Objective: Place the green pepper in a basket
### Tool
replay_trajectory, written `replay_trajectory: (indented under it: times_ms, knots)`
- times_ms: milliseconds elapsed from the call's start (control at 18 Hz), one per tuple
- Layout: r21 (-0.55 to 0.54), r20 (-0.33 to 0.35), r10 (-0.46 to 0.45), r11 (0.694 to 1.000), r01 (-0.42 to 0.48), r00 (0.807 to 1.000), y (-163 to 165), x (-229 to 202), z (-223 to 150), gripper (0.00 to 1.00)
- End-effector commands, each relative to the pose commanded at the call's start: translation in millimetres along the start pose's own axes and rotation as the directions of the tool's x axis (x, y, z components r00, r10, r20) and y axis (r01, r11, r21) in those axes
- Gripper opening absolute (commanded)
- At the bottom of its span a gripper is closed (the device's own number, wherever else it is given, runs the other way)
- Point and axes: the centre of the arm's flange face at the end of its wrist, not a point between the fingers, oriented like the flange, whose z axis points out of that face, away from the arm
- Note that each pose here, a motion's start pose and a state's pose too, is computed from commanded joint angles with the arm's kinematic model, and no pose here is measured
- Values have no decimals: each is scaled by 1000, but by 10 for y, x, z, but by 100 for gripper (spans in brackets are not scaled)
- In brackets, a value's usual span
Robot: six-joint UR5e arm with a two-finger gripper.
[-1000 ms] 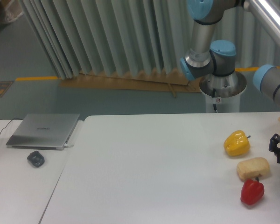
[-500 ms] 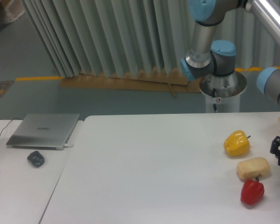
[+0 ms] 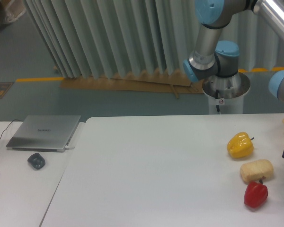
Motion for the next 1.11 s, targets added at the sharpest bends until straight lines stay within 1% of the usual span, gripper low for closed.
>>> replay_trajectory:
  times_ms: [333, 1111]
  knots:
    - [-12, -23, 12, 1000, -13, 1000, 25, -40, 177, 100]
    - [-18, -37, 15, 1000, -16, 999, 9, -45, 292, 100]
